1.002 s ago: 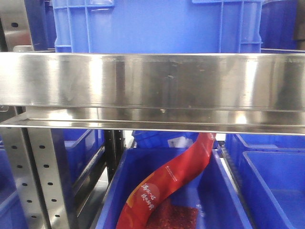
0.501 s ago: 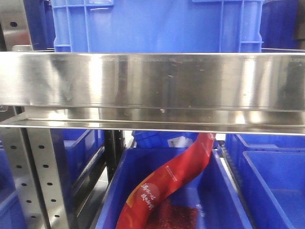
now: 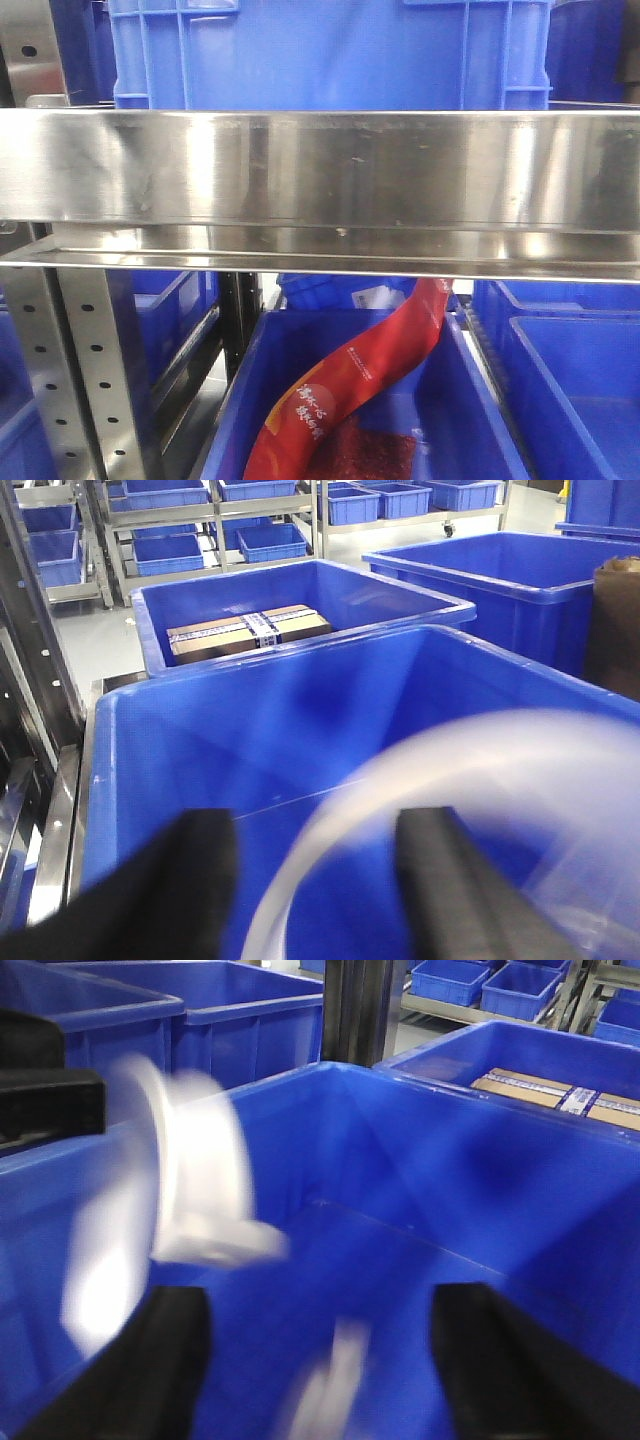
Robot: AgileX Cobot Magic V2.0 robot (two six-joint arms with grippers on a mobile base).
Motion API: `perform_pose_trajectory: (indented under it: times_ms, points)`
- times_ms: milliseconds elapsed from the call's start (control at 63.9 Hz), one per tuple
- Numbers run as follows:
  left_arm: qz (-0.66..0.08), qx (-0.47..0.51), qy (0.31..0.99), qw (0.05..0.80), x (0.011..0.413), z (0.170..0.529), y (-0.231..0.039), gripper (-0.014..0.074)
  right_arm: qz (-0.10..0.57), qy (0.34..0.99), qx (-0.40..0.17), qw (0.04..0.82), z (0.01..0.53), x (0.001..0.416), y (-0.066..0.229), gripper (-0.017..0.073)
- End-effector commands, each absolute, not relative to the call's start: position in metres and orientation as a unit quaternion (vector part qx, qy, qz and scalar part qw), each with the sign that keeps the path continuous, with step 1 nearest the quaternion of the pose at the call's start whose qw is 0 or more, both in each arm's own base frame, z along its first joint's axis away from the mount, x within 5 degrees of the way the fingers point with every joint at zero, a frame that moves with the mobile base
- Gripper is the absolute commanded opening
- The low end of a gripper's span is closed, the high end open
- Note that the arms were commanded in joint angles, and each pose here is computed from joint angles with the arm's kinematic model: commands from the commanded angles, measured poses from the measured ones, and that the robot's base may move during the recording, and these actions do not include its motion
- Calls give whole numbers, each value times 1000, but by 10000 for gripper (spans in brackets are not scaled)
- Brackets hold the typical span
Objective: Grab PVC pipe and place in blue bin
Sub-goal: 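Open both grippers to release the pipe into the blue bin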
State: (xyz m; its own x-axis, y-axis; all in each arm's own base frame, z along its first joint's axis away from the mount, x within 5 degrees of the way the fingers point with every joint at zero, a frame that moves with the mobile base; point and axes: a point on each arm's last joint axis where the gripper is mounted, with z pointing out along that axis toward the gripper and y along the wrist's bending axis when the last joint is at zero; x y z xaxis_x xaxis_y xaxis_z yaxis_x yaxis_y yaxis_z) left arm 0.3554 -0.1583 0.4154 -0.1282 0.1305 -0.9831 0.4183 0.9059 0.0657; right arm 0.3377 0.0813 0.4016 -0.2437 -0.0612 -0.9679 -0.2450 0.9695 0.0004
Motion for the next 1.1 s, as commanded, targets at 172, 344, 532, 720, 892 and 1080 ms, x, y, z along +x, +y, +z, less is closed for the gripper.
perform_pose_trajectory:
  times_ms: [172, 344, 532, 720, 892, 1080]
  points:
    - [-124, 177, 730, 648, 350, 427, -157, 346, 72, 771, -101, 625, 415, 331, 79, 370]
    - [-129, 174, 724, 655, 339, 440, -153, 231, 73, 761, -100, 637, 427, 320, 77, 73]
    - [-126, 176, 738, 640, 336, 438, -151, -83, 72, 768, -100, 628, 423, 322, 76, -168]
    - [-121, 164, 743, 638, 303, 464, -126, -111, 69, 772, -96, 624, 443, 289, 65, -168]
    - [-110, 143, 717, 674, 262, 475, -96, -111, 59, 740, -77, 666, 445, 260, 48, -168]
    - [-112, 130, 714, 679, 215, 439, -76, -111, 58, 701, -63, 708, 409, 224, 39, -168]
